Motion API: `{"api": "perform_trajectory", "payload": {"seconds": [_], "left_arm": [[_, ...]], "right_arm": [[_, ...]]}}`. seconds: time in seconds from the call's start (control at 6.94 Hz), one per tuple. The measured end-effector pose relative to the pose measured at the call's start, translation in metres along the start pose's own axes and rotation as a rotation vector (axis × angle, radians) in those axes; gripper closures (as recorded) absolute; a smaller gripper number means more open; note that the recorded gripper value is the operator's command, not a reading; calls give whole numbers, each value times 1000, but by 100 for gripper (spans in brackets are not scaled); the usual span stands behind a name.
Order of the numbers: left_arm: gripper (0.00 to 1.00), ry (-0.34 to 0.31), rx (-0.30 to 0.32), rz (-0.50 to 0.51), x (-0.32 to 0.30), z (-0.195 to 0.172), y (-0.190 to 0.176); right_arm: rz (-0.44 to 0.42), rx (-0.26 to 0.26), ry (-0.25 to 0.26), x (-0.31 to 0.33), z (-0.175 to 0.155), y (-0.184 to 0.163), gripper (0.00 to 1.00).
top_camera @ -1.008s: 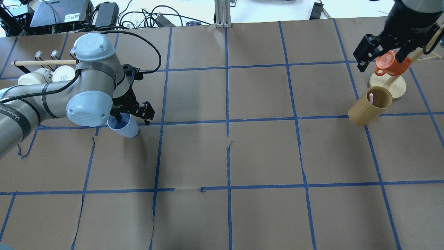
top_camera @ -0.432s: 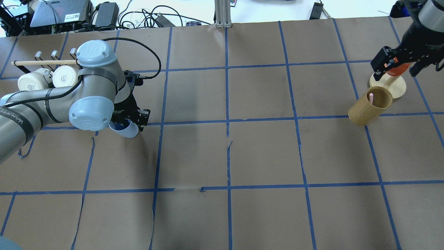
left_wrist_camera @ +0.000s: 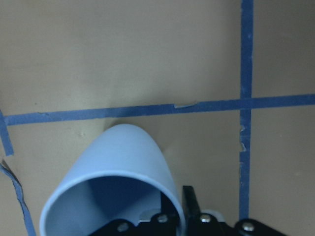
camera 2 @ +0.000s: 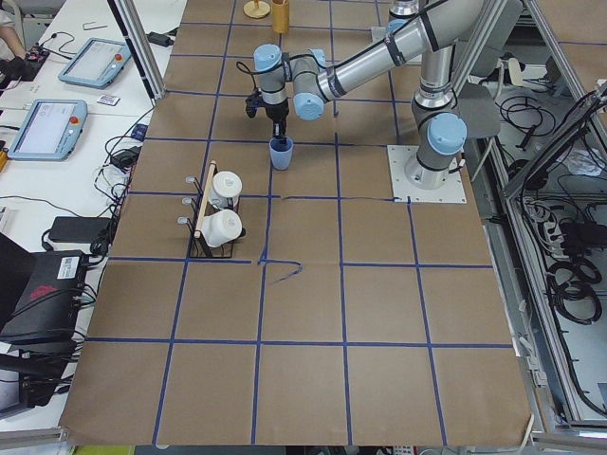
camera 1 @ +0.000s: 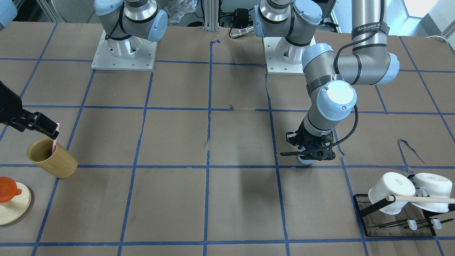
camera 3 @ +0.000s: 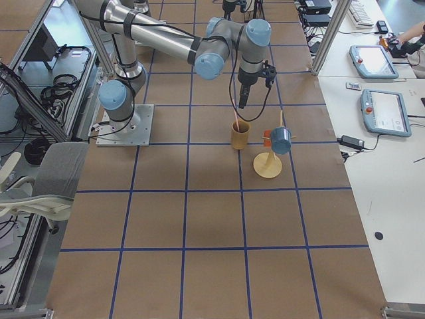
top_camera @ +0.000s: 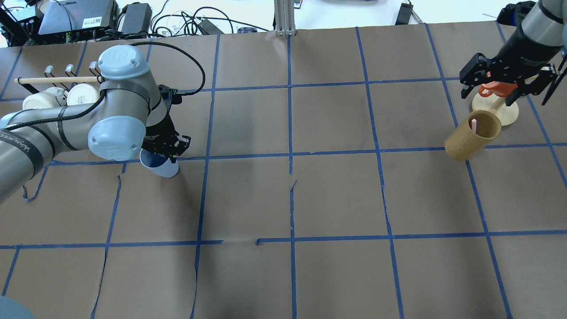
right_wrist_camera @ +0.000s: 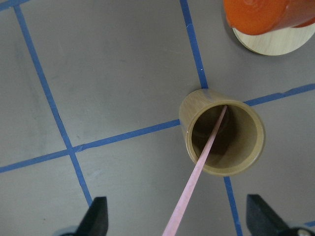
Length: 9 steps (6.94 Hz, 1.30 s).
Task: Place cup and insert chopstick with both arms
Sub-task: 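Grasp the light blue cup with left gripper while right moves to bamboo cup, then carry blue cup to table center while right gripper descends to chopstick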
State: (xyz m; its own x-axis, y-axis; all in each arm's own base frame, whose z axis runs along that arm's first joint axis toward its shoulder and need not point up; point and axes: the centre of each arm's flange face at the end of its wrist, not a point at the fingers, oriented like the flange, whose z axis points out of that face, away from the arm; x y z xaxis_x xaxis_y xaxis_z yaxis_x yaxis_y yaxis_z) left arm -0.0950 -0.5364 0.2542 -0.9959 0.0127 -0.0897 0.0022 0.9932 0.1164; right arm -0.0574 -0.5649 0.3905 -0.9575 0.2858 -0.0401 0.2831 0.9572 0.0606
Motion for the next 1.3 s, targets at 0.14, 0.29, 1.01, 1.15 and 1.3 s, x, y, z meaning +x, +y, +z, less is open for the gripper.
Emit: {"api": "perform_trajectory", "payload": {"seconds": [0.14, 0.29, 1.01, 1.15, 1.3], "left_arm": [[100, -3, 7, -66, 26, -12, 2], [100, -6, 21, -121, 66, -23, 8], [100, 143, 108, -387, 252, -77, -17], [100, 150, 113, -402, 275, -75, -24], [100, 147, 108, -404, 293, -68, -25]], "right_arm": [[62, -18, -11, 0, 10, -4, 0], [120, -36, -13, 0, 18, -7, 18], [292, -155, 2, 2, 40, -1, 22], [307, -175, 5, 2, 41, 2, 23], [318, -192, 10, 2, 43, 4, 27]]}}
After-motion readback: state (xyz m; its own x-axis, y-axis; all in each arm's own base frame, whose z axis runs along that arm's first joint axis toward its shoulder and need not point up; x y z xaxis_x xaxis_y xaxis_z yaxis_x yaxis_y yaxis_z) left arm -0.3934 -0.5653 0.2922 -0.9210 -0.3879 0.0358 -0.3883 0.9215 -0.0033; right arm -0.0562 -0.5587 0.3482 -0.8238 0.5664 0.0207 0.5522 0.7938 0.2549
